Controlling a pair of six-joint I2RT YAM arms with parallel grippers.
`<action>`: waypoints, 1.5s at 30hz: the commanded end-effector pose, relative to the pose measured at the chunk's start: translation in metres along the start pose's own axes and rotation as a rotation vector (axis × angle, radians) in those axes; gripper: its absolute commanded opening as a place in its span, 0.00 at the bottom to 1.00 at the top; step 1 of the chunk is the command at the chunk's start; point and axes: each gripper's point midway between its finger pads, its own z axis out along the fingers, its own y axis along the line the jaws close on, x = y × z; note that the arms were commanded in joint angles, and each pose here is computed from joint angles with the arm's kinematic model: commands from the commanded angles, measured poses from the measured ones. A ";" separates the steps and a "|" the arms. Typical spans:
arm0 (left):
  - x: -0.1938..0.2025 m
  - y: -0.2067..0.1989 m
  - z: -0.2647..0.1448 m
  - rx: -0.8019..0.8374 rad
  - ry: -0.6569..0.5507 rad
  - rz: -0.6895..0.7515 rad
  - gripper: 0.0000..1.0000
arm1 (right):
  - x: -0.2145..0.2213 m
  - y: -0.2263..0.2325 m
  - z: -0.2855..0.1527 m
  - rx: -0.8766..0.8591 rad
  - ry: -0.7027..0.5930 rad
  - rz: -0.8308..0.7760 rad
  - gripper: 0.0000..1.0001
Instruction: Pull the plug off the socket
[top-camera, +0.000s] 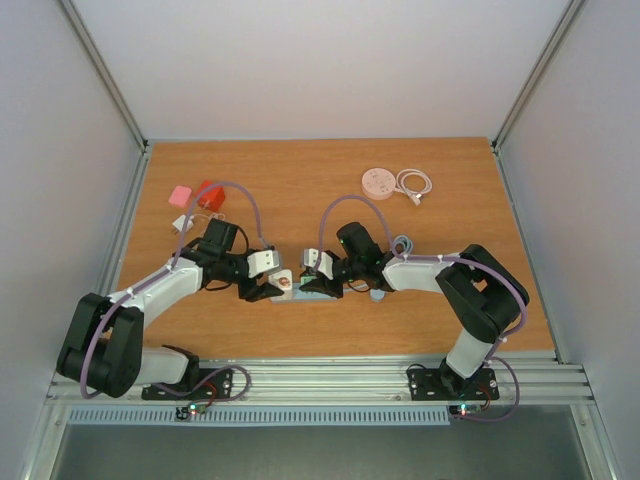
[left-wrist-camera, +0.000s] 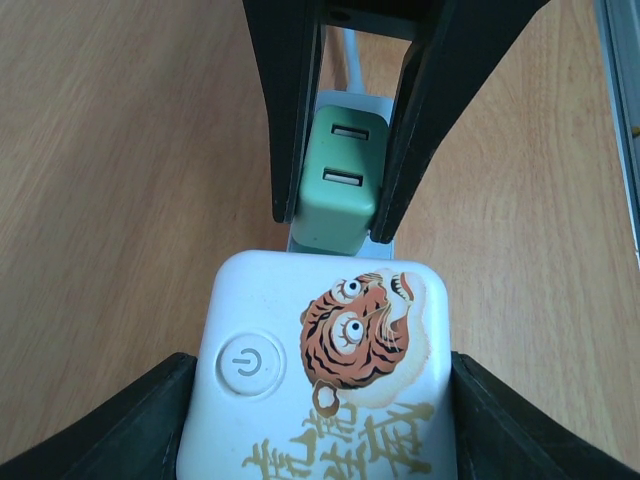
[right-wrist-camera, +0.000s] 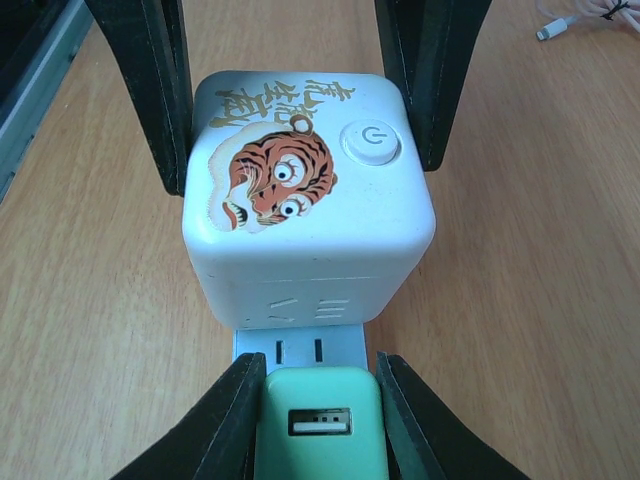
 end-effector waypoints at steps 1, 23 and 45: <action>-0.081 0.002 -0.028 0.016 -0.264 0.155 0.36 | 0.052 0.028 0.012 -0.066 0.156 0.083 0.01; -0.073 0.000 -0.027 0.000 -0.237 0.190 0.33 | 0.055 0.029 0.016 -0.066 0.173 0.080 0.01; -0.076 -0.012 -0.021 0.059 -0.196 0.162 0.32 | 0.057 0.030 0.019 -0.069 0.186 0.080 0.01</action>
